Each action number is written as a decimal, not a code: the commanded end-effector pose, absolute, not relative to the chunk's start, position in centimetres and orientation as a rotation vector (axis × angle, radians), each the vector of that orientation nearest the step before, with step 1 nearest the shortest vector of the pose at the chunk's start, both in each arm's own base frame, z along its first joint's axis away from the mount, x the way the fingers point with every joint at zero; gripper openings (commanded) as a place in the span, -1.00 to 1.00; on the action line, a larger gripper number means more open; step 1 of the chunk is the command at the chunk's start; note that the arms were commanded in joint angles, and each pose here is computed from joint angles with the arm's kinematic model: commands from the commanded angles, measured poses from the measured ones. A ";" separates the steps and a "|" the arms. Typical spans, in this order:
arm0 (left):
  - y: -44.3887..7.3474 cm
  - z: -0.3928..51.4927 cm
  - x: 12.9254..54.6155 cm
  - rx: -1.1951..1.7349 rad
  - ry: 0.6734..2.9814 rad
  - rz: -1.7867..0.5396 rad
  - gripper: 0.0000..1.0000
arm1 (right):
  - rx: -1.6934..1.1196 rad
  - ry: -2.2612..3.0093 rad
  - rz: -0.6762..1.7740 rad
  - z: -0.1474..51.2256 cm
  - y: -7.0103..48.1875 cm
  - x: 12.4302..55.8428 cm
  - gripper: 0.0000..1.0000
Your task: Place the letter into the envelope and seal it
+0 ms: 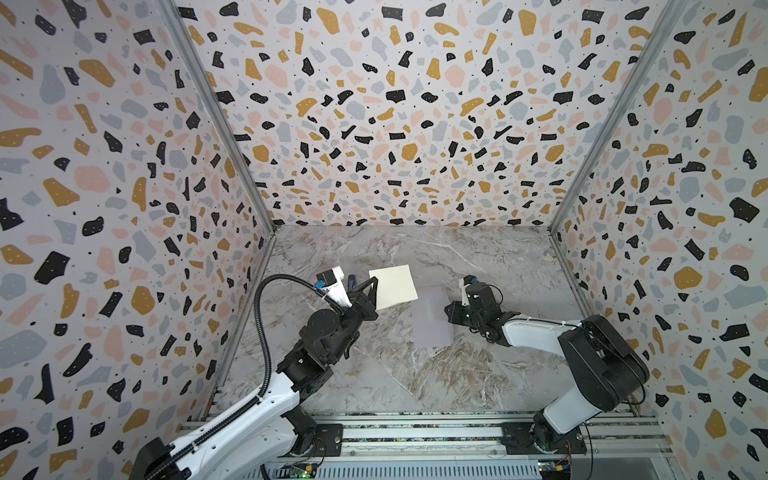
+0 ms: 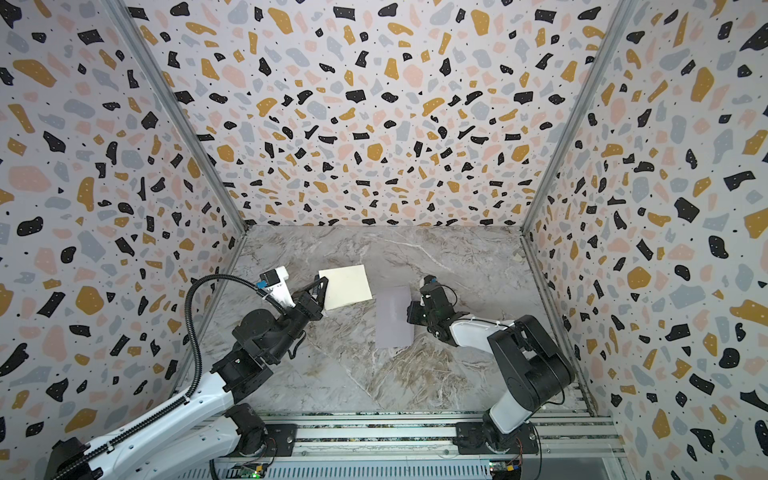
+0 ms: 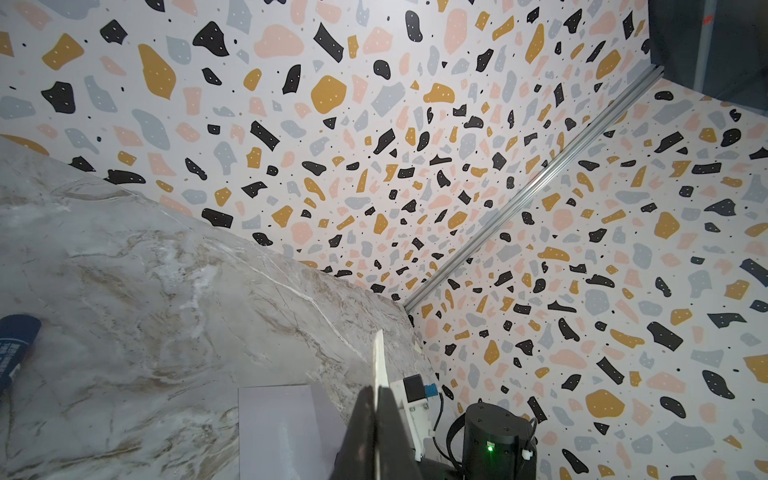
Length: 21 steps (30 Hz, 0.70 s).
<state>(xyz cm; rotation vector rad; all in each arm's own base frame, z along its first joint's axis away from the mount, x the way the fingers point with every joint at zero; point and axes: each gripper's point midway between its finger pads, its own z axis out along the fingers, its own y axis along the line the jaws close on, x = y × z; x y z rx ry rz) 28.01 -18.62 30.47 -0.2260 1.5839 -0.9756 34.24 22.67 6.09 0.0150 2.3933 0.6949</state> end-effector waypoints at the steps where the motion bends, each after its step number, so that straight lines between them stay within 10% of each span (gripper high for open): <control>1: -18.3 31.8 28.0 -0.258 1.513 -1.008 -1.00 | -0.019 2.322 0.718 9.0 23.2 35.2 -0.22; 9: -18.3 33.3 27.7 -0.335 1.447 -1.142 -1.00 | -0.055 2.121 0.791 16.7 22.5 33.9 0.65; 21: -18.9 35.4 27.4 -0.370 1.379 -1.293 -1.00 | 0.053 1.637 1.388 30.1 22.8 27.7 0.85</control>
